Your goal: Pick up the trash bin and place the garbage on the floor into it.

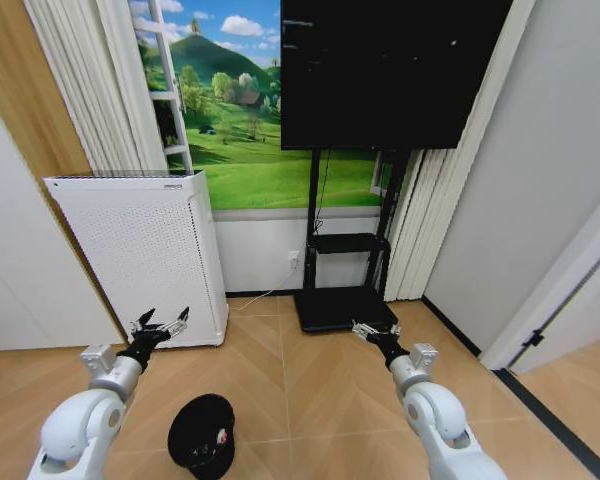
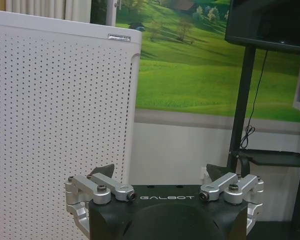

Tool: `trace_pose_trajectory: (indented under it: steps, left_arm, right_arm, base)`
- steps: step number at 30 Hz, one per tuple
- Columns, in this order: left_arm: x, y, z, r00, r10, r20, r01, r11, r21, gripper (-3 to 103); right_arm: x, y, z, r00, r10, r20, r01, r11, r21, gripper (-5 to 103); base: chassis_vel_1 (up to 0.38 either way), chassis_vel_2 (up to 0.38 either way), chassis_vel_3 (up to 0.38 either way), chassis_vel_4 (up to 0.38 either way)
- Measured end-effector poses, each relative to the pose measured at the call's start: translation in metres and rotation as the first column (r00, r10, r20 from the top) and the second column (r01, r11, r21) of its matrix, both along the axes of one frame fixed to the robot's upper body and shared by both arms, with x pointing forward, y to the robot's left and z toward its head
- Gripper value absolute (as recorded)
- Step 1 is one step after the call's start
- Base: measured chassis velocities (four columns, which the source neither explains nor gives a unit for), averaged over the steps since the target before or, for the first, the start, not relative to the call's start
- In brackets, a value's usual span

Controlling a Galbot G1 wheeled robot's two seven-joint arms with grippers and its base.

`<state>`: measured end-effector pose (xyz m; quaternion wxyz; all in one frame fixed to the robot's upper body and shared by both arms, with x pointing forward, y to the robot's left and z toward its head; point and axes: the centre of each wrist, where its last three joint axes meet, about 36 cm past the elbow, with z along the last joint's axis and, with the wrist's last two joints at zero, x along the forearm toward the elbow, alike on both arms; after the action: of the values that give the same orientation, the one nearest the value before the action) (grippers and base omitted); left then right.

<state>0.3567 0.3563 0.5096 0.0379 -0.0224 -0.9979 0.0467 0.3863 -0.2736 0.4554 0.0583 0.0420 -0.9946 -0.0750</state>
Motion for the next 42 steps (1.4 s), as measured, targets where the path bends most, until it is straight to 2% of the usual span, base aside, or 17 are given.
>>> trace_pose_trajectory:
  steps: [42]
  left_arm:
    - [0.0028, 0.0003, 0.0076, 1.0, 0.0, 0.018, 0.0, 1.0, 0.003, 100]
  right_arm:
    - [-0.0001, -0.0074, 0.008, 1.0, 0.0, 0.02, 0.0, 1.0, -0.006, 100]
  base:
    - [0.0, 0.0, 0.0, 0.0]
